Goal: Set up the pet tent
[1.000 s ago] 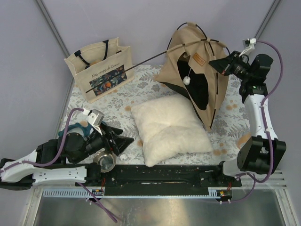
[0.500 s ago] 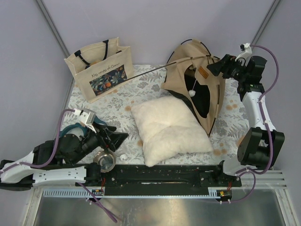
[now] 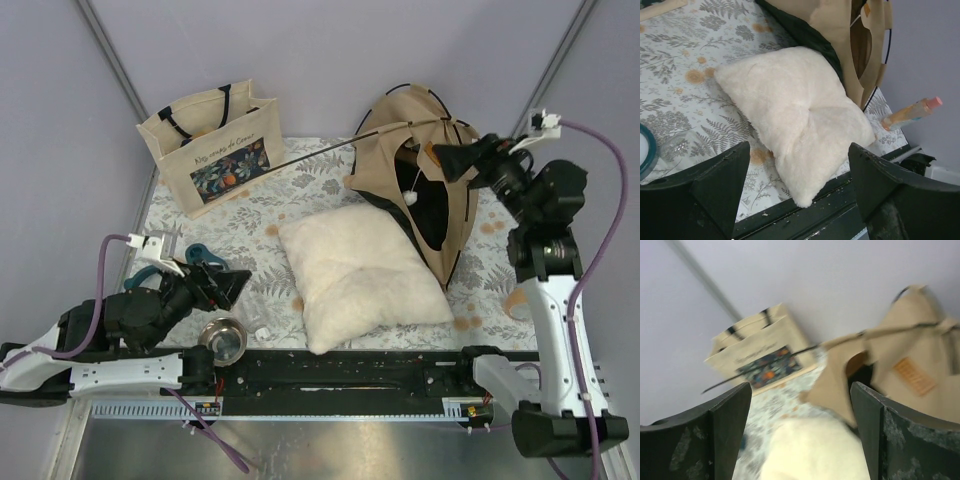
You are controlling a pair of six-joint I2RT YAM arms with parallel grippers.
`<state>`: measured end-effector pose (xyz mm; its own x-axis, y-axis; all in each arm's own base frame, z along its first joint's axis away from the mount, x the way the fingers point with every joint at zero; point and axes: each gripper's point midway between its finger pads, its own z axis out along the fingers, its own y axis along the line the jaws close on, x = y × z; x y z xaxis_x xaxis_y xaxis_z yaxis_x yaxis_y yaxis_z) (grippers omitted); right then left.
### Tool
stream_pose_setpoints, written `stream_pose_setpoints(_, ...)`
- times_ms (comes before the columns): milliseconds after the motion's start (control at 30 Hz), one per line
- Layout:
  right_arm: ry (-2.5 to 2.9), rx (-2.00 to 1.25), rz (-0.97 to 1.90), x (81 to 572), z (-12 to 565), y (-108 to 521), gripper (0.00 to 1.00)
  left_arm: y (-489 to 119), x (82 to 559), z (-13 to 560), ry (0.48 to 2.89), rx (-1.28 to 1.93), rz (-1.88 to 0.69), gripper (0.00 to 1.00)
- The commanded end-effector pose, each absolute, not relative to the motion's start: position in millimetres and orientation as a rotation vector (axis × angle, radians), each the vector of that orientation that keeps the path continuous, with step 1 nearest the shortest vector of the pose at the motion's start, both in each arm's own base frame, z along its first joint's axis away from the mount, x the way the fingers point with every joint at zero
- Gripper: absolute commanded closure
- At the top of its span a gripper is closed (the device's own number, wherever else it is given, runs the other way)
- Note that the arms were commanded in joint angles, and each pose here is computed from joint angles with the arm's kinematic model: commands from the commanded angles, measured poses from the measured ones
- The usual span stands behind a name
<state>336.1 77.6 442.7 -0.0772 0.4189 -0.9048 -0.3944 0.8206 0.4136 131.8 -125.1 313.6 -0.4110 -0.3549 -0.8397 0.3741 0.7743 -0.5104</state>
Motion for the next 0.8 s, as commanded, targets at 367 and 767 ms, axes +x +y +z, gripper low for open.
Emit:
stream_pose_setpoints(367,1.648,0.087,1.326,293.5,351.7,248.5,0.12,-47.1,174.6,365.6,1.651,-0.103,-0.217,0.11)
stream_pose_setpoints(767,2.001,0.155,0.713,319.3,247.8,208.1,0.19,-105.5,240.2,360.5,1.776,0.058,-0.051,0.05)
